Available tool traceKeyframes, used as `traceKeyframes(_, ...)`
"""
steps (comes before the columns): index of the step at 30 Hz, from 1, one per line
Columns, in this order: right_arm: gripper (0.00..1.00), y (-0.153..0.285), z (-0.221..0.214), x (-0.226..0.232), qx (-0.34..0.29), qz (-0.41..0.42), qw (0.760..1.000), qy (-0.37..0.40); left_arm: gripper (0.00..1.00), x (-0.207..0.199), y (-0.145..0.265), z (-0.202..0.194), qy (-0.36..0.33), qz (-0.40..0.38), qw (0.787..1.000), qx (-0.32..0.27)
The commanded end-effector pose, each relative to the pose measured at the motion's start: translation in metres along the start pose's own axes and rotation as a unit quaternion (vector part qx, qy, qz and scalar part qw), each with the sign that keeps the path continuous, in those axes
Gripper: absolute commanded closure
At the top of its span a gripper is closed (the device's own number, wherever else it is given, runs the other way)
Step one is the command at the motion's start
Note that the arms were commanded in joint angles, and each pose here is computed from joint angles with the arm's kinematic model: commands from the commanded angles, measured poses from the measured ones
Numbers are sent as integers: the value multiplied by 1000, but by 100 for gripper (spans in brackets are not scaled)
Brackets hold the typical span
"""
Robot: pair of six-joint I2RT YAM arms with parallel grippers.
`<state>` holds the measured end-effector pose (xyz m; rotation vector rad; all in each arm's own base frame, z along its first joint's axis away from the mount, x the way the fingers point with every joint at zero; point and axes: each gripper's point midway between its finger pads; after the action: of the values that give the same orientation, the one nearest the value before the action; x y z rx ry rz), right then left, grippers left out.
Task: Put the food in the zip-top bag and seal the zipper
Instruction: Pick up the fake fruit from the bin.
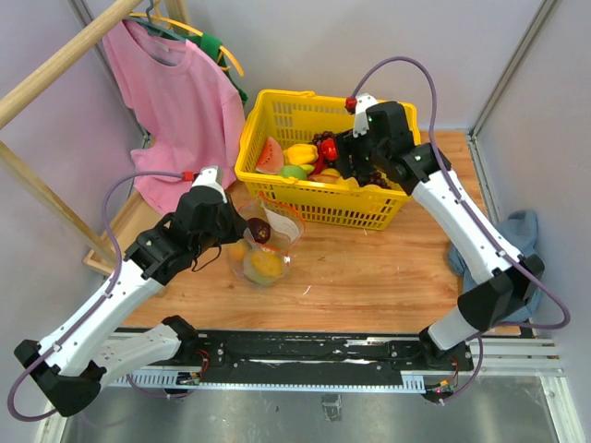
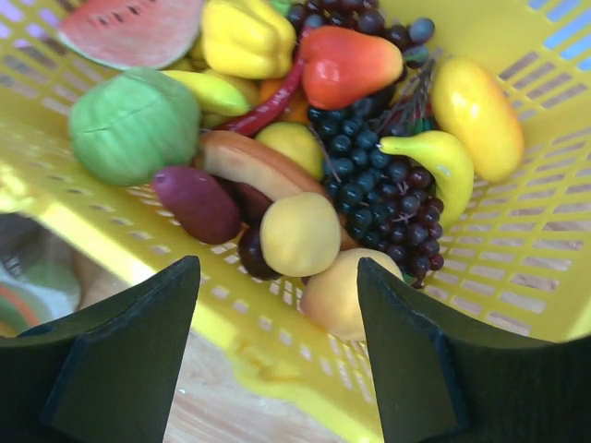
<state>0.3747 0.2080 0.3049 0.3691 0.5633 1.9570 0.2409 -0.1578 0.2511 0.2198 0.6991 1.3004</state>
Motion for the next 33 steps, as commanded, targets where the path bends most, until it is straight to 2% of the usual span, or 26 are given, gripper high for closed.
traceKeyframes(1,29,-24,-12,-26,38,-12,999,-21,100,-6,6,20,-3,-10,1000,-26)
traceKeyframes(9,25,-66,-52,-31,117,14,993,-22,100,-9,-2,8,-5,-21,1000,-10)
traceKeyframes(14,19,-81,-80,-23,164,50,985,-25,100,-11,-5,5,-5,-25,1000,-4)
traceKeyframes(25,15,-111,-130,-30,257,56,965,-24,100,-12,-10,0,-6,-29,1000,4)
traceKeyframes(28,17,-117,-139,-34,272,49,961,-25,100,-12,-11,-1,-7,-28,1000,5)
traceKeyframes(33,34,-115,-141,-39,272,34,961,-23,100,-14,-14,-3,-7,-30,999,8)
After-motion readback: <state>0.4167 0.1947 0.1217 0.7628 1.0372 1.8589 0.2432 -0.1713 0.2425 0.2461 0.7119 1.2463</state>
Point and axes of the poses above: each gripper's point midway between its finger pads, its own y axis back along the fingers, its own x axis along the line the jaws close on, z = x × y, and after that the axes turned 3 degrees about -y, right-handed
